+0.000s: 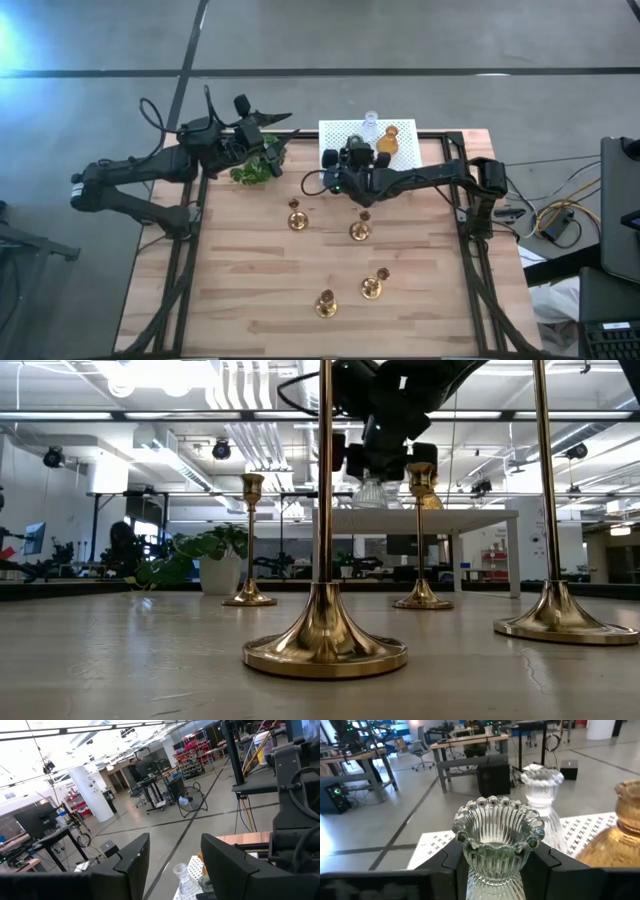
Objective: Pick & Place candle stick holders
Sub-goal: Put the green glass candle holder on the shelf, then adjust the yellow glass candle holder
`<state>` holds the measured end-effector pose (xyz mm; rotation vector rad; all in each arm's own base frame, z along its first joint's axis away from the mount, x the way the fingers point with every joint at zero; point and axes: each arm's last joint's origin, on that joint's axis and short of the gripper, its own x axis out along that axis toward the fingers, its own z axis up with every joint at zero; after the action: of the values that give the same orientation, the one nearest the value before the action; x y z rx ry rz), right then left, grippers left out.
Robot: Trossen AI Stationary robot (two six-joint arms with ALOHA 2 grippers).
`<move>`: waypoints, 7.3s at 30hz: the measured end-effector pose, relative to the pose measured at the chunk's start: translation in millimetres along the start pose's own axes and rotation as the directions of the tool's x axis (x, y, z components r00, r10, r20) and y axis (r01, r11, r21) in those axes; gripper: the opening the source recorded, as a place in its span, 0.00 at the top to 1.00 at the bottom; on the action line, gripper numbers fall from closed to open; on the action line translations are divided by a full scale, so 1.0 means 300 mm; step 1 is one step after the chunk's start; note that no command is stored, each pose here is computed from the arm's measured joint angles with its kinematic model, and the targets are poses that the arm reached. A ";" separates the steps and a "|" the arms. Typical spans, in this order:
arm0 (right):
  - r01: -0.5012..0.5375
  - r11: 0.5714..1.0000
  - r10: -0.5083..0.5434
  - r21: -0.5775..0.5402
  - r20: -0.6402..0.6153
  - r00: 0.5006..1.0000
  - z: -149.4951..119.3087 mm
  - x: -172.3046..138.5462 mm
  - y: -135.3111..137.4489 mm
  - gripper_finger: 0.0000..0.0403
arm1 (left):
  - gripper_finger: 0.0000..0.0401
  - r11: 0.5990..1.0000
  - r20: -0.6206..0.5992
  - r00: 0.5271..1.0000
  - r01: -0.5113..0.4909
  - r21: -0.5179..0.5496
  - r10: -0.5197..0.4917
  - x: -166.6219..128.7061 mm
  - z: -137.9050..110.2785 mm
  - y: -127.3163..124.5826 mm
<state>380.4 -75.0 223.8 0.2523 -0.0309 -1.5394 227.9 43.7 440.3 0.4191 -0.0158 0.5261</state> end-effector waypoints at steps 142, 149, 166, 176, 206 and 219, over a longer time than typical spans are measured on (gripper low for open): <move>-0.390 0.867 0.342 -0.311 -0.198 0.919 0.247 -0.267 -0.669 0.53 | 0.54 0.987 -0.082 0.985 -0.150 0.059 0.154 -0.008 -0.010 0.020; -0.342 0.903 0.298 -0.260 -0.194 0.935 0.153 -0.228 -0.674 0.46 | 0.54 0.982 -0.097 0.980 -0.164 0.089 0.172 -0.005 -0.014 0.020; -0.324 0.915 0.264 -0.240 -0.253 0.931 0.133 -0.082 -0.606 0.38 | 0.54 0.978 -0.111 0.975 -0.184 0.095 0.194 0.002 -0.022 0.027; -0.430 0.866 0.357 -0.255 -0.288 0.889 0.125 0.007 -0.569 0.42 | 0.54 0.978 -0.119 0.974 -0.183 0.099 0.194 0.001 -0.024 0.027; -0.523 0.834 0.460 -0.178 -0.298 0.836 0.152 0.116 -0.586 0.45 | 0.54 0.977 -0.126 0.972 -0.184 0.108 0.197 0.003 -0.028 0.030; -0.540 0.817 0.476 -0.204 -0.289 0.830 0.159 0.123 -0.587 0.61 | 0.54 0.977 -0.137 0.972 -0.178 0.115 0.193 0.003 -0.032 0.028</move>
<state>200.1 -120.3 233.2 0.1730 0.2791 -0.9494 223.5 54.4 434.9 0.4800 0.1155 0.7437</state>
